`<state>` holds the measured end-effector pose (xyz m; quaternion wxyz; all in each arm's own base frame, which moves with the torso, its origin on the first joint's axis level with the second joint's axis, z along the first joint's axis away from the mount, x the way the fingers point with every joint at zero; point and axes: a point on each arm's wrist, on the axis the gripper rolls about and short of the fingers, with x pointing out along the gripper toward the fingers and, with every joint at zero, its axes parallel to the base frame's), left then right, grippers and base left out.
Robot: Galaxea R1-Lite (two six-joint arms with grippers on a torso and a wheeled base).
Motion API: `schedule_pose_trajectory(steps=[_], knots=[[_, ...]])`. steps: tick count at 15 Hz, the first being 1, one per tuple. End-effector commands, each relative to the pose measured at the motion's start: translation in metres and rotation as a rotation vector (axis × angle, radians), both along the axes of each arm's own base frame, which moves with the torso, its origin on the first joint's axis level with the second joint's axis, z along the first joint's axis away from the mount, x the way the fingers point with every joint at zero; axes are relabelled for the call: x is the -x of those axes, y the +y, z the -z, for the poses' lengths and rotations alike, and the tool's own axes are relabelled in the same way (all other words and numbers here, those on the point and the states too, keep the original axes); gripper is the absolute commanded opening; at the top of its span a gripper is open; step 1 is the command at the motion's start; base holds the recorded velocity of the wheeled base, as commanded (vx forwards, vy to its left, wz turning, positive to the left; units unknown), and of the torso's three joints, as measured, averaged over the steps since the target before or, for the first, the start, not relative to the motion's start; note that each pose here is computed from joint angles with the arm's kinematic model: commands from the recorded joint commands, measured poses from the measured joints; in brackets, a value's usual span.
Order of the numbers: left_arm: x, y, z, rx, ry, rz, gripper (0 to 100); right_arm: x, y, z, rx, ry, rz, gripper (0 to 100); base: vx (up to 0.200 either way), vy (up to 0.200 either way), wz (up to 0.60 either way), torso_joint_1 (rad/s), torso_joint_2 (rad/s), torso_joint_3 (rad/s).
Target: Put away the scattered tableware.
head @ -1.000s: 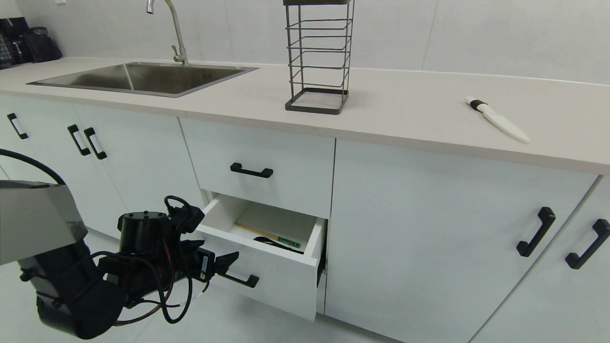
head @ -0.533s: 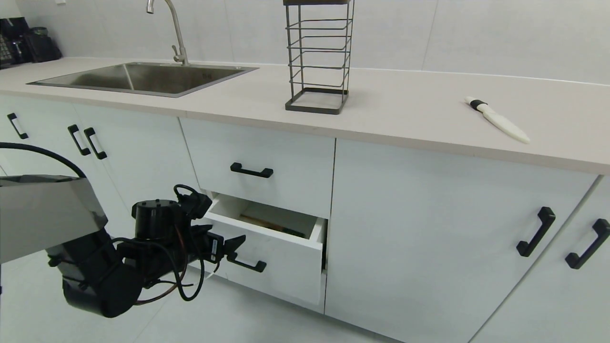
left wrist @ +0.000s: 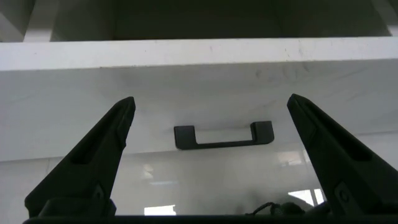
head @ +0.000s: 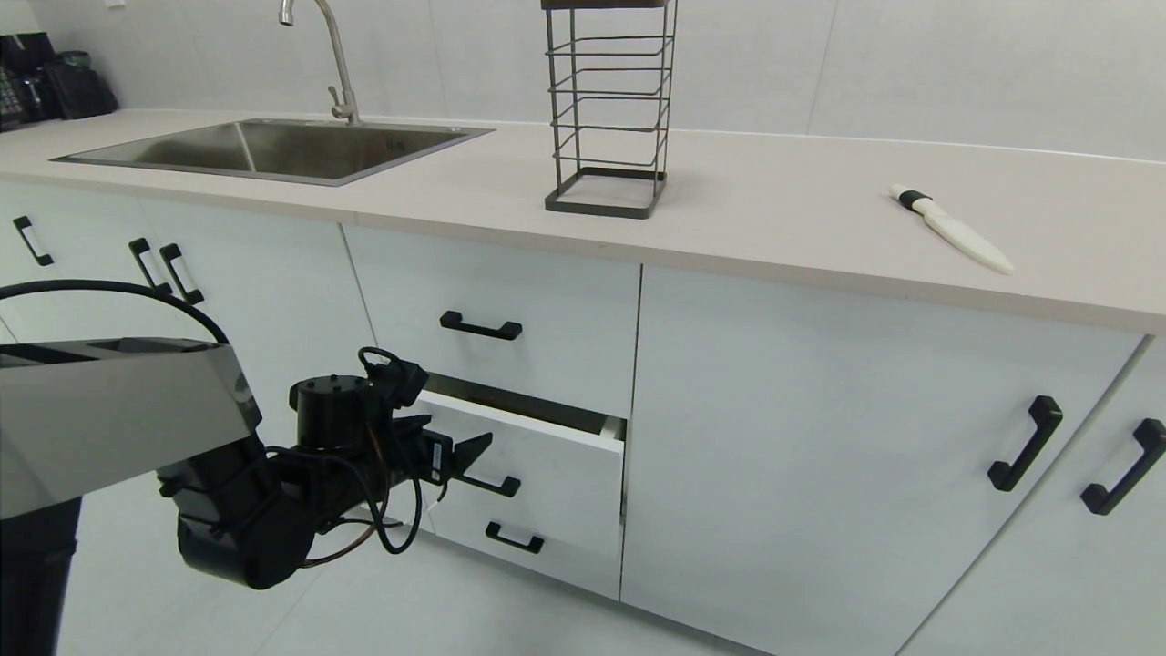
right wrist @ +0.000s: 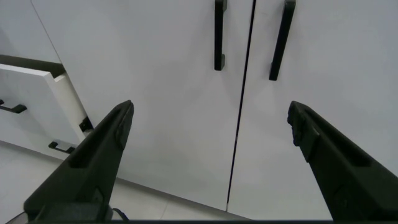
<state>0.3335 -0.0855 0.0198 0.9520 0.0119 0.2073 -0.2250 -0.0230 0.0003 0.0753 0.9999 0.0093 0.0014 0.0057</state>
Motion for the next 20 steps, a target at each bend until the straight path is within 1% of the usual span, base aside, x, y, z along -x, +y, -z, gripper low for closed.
schedule_pose_trajectory(steps=[1,5,8,9,10,12,14,16,19,20], knots=[[-0.011,-0.006,0.004,0.005,-0.018,0.008,100,0.000,0.000,0.000,0.000,0.002,-0.001,100,0.000,0.000,0.00,0.000,0.00,0.000],[-0.021,-0.008,0.005,0.010,-0.041,0.008,100,0.000,0.000,0.000,0.000,0.002,-0.001,100,0.000,0.000,0.00,0.000,0.00,0.000],[-0.022,-0.010,0.008,0.009,-0.034,0.009,100,0.000,0.000,0.000,0.000,0.002,-0.001,100,0.000,0.000,0.00,0.000,0.00,0.000],[-0.023,-0.011,0.008,0.016,-0.036,0.008,100,0.000,0.000,0.000,0.000,0.002,-0.001,100,0.000,0.000,0.00,0.000,0.00,0.000],[-0.029,-0.011,0.003,0.046,-0.064,-0.002,100,0.000,0.000,0.000,0.000,0.002,-0.001,100,0.000,0.000,0.00,0.000,0.00,0.000],[-0.035,-0.013,0.002,0.057,-0.097,-0.006,100,0.000,0.000,0.000,0.000,0.002,-0.001,100,0.000,0.000,0.00,0.000,0.00,0.000],[-0.030,-0.018,0.004,0.054,-0.081,0.004,100,0.000,0.000,0.000,0.000,0.002,-0.001,100,0.000,0.000,0.00,0.000,0.00,0.000],[-0.020,-0.016,0.008,0.046,-0.055,0.007,100,0.000,0.000,0.000,0.000,0.002,-0.001,100,0.000,0.000,0.00,0.000,0.00,0.000],[-0.001,-0.009,-0.006,0.046,-0.053,0.002,100,0.000,0.000,0.000,0.000,0.002,-0.001,100,0.000,0.000,0.00,0.000,0.00,0.000],[0.014,-0.004,-0.016,0.045,-0.052,-0.001,100,0.000,0.000,0.000,0.000,0.002,-0.001,100,0.000,0.000,0.00,0.000,0.00,0.000]])
